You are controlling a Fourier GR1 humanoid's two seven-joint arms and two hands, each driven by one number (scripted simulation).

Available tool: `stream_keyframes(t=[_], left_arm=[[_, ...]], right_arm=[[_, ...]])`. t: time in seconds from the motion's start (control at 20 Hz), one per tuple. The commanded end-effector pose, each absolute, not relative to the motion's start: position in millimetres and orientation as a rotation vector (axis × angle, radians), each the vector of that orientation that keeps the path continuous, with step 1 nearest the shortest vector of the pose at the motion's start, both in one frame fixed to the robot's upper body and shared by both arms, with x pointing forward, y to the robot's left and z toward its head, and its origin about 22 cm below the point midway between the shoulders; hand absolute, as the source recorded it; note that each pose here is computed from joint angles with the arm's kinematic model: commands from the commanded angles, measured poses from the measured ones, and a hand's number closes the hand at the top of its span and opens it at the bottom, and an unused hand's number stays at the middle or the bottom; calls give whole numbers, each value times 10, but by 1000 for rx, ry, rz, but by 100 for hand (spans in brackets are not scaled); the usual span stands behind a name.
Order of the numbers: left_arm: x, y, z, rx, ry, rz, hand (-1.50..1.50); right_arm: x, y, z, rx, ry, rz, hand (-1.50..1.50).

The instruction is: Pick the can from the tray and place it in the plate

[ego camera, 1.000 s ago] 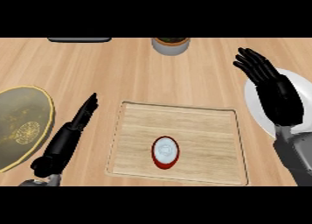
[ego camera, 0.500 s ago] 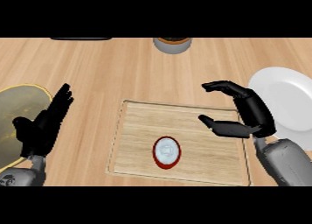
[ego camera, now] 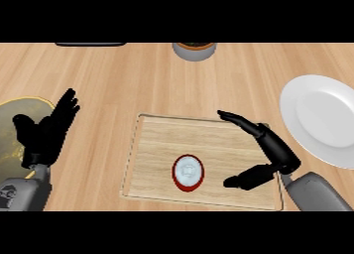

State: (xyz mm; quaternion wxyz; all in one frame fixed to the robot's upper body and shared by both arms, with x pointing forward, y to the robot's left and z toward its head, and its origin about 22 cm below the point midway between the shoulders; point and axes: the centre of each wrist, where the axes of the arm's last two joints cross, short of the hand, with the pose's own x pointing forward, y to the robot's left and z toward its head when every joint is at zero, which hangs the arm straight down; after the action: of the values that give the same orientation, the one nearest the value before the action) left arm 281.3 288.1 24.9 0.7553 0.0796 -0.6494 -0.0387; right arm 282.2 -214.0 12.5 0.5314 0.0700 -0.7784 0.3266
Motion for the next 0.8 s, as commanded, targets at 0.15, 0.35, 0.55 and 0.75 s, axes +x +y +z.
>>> stream_keyframes(t=[0.15, 0.35, 0.55, 0.75], left_arm=[[2747, 3027, 218, 175, -1403, -77, 0], [2840, 2886, 222, 177, -1397, -87, 0], [2789, 2853, 348, 168, -1396, -92, 0], [2806, 2966, 288, 171, -1386, -88, 0]], right_arm=[[2592, -2155, 427, 93, -1798, 959, -150], [2740, -1992, 496, 61, -1717, 1057, -150], [2673, -1904, 456, 34, -1580, 1193, -150], [2566, -1622, 511, -60, -1574, 1281, -150]])
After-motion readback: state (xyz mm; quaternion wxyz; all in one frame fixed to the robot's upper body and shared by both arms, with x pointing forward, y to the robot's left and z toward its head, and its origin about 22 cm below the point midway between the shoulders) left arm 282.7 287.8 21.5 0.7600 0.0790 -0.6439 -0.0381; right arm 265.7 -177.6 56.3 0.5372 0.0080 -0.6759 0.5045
